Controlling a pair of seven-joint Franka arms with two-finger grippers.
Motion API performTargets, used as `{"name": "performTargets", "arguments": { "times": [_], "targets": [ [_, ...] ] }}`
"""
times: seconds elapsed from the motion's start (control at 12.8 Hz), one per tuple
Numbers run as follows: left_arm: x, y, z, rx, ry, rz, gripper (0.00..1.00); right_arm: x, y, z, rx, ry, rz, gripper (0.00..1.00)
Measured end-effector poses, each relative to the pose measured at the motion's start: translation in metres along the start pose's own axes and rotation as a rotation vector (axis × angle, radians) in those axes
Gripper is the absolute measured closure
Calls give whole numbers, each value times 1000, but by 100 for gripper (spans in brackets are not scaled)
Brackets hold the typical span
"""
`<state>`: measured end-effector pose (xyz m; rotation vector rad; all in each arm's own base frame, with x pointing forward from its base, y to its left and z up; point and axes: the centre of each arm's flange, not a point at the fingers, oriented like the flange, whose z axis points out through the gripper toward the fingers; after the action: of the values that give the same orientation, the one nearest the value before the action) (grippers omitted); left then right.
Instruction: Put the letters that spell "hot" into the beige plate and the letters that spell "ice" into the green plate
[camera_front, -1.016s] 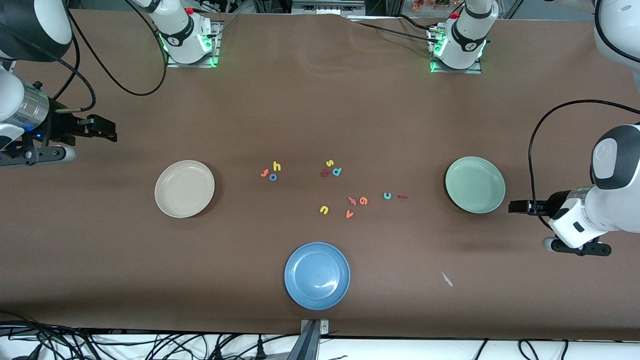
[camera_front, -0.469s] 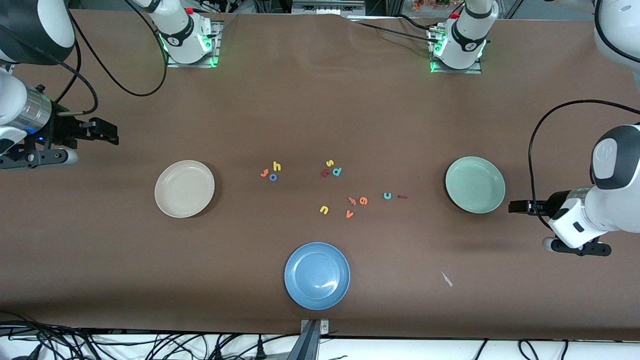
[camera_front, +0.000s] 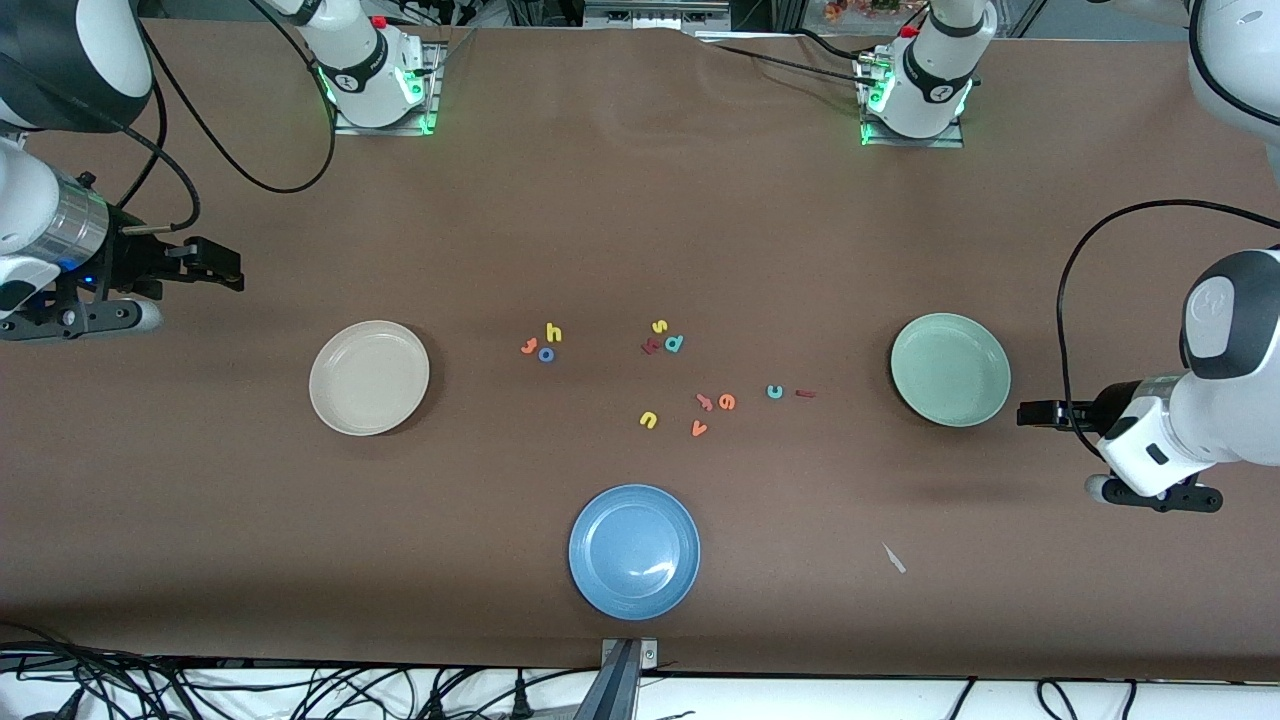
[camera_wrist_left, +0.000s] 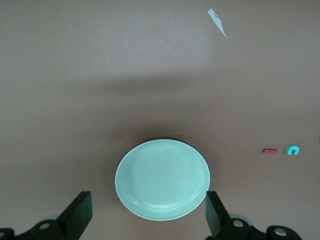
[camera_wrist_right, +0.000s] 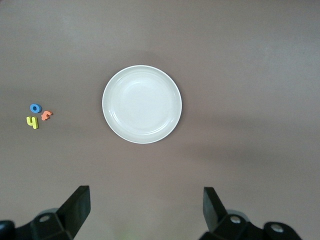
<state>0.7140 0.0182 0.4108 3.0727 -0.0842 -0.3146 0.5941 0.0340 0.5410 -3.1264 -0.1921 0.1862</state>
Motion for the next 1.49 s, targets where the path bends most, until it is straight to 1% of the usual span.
{"name": "performTargets", "arguments": {
  "times": [0.63,0.86,1.49],
  "targets": [
    [1,8,2,1,-2,3,0,1,-5,0,11,6,-6,0],
    [5,10,3,0,18,-25,0,2,-14,0,28,10,-18,0],
    [6,17,7,0,14,-51,0,21,-59,29,18,-8,-89,0]
  ]
}}
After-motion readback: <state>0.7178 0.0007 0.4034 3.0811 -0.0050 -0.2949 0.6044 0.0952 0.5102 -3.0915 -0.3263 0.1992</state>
